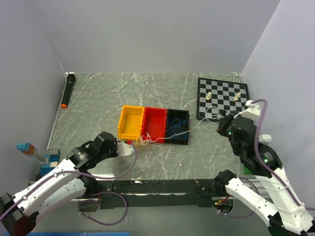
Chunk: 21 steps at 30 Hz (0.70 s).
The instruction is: Untangle the cables
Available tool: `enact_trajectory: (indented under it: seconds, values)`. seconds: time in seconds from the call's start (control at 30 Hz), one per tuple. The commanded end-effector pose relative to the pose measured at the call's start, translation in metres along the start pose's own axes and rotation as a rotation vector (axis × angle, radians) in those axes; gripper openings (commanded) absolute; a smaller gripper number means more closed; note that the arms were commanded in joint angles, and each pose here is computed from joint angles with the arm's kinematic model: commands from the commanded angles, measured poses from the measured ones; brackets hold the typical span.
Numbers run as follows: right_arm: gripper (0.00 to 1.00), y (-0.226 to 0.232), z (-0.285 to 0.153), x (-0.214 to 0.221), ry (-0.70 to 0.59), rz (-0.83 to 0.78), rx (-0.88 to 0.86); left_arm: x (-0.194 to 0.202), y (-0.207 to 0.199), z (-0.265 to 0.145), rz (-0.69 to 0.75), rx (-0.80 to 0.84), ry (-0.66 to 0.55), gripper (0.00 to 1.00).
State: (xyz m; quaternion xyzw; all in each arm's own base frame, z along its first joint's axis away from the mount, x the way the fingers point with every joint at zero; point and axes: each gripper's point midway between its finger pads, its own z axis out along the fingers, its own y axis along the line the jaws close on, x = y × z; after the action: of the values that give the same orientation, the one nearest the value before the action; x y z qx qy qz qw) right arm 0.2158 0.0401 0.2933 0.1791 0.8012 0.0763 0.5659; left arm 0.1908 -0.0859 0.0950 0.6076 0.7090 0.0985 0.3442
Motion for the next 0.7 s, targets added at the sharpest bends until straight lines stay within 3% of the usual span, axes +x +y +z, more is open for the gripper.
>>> enact_trajectory:
  seconds: [0.0,0.1,0.27,0.43,0.57,0.67]
  values:
    - [0.00,0.039,0.007,0.067,0.241,-0.024,-0.205,-0.054,0.034,-0.019,-0.036,-0.020,-0.163,0.01]
    - [0.00,0.061,-0.001,0.100,0.315,-0.103,-0.322,-0.064,0.026,-0.026,0.007,0.063,-0.198,0.01]
    - [0.00,0.097,-0.023,0.154,0.438,-0.303,-0.471,-0.087,0.031,-0.043,0.121,0.064,-0.332,0.01]
    - [0.00,0.114,-0.026,0.186,0.526,-0.384,-0.516,-0.105,0.033,-0.057,0.165,0.106,-0.402,0.01]
    - [0.27,0.136,-0.028,0.179,0.487,-0.405,-0.617,-0.123,0.033,-0.070,0.185,0.186,-0.438,0.01]
    - [0.54,0.156,-0.033,0.175,0.449,-0.410,-0.722,-0.137,0.039,-0.083,0.178,0.207,-0.480,0.01]
